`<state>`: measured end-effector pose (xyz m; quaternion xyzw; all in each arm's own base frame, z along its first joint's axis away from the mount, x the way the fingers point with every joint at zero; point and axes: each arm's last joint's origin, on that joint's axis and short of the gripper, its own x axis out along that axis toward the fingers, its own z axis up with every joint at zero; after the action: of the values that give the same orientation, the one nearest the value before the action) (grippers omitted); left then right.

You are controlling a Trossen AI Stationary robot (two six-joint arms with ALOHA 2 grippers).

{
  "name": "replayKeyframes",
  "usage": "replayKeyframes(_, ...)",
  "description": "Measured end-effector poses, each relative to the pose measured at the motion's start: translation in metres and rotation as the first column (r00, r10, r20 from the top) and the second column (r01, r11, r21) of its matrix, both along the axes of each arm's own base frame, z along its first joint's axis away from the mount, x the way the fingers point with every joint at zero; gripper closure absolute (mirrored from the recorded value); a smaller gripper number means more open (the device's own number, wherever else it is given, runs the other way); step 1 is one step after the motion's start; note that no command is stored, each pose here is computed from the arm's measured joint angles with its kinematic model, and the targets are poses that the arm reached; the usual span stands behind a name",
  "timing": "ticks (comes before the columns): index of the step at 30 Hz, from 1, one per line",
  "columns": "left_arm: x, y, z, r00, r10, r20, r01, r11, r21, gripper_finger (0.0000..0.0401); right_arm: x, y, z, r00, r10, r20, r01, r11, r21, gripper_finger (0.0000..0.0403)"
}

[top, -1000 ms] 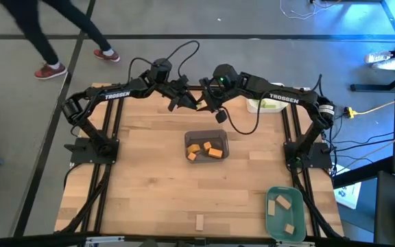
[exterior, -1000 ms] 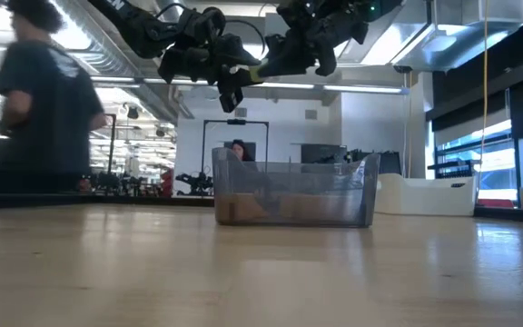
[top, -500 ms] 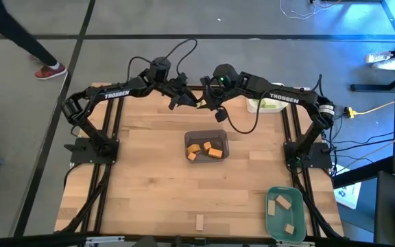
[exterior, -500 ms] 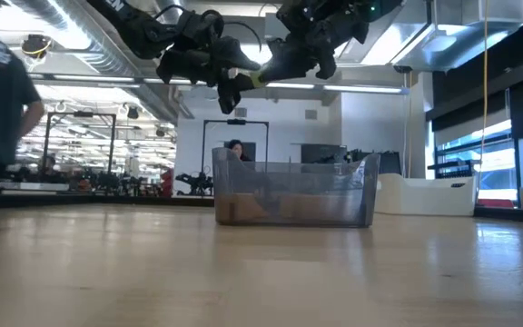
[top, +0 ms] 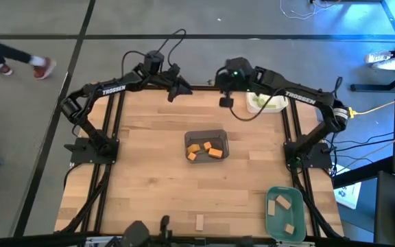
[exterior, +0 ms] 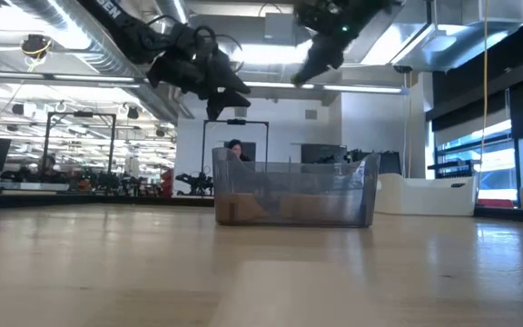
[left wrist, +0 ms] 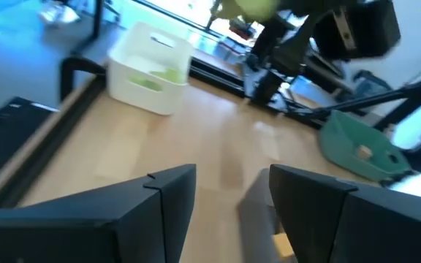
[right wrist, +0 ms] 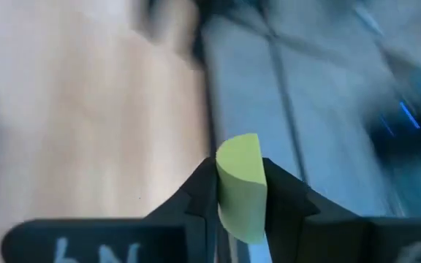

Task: Sort & place blocks by color
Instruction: Put the green block in the white bin

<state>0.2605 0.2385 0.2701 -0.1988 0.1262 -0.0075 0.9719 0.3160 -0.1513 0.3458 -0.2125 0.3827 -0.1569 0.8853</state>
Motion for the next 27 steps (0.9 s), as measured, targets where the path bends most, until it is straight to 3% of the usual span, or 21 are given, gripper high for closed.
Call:
replayKeyframes(2, -0.002, 0.003, 0.0, 1.0, 0.023, -0.006, -0.023, 1.0, 0.02, 0.0235, -0.012, -0.005, 0.0, 0.976, -0.214, -0.046, 0.214, 0.977, -0.021, 0.0331)
replayKeyframes(4, -0.004, 0.005, -0.001, 0.999, 0.033, -0.008, -0.033, 0.999, 0.039, 0.0235, -0.025, -0.01, -0.005, 0.907, -0.41, -0.1, 0.409, 0.912, -0.025, 0.0331)
replayKeyframes(7, -0.007, 0.008, -0.001, 0.999, 0.049, -0.013, -0.048, 0.997, 0.055, 0.0234, -0.049, -0.022, -0.014, 0.766, -0.613, -0.193, 0.627, 0.779, 0.014, 0.0331)
replayKeyframes(10, -0.01, 0.011, -0.001, 0.998, 0.057, -0.014, -0.056, 0.996, 0.065, 0.0234, -0.07, -0.034, -0.025, 0.622, -0.74, -0.254, 0.775, 0.629, 0.066, 0.0331)
replayKeyframes(15, -0.013, 0.014, -0.001, 0.997, 0.07, -0.014, -0.069, 0.996, 0.064, 0.0234, -0.102, -0.06, -0.057, 0.453, -0.822, -0.345, 0.891, 0.425, 0.159, 0.0331)
replayKeyframes(20, -0.015, 0.015, -0.001, 0.997, 0.075, -0.014, -0.074, 0.995, 0.064, 0.0234, -0.133, -0.07, -0.098, 0.329, -0.824, -0.462, 0.944, 0.28, 0.173, 0.0331)
replayKeyframes(23, -0.015, 0.015, -0.001, 0.997, 0.075, -0.014, -0.074, 0.995, 0.065, 0.0234, -0.146, -0.074, -0.118, 0.308, -0.808, -0.502, 0.95, 0.236, 0.204, 0.0331)
replayKeyframes(27, -0.015, 0.015, -0.001, 0.997, 0.076, -0.014, -0.075, 0.995, 0.065, 0.0234, -0.155, -0.078, -0.135, 0.31, -0.812, -0.495, 0.949, 0.233, 0.212, 0.0331)
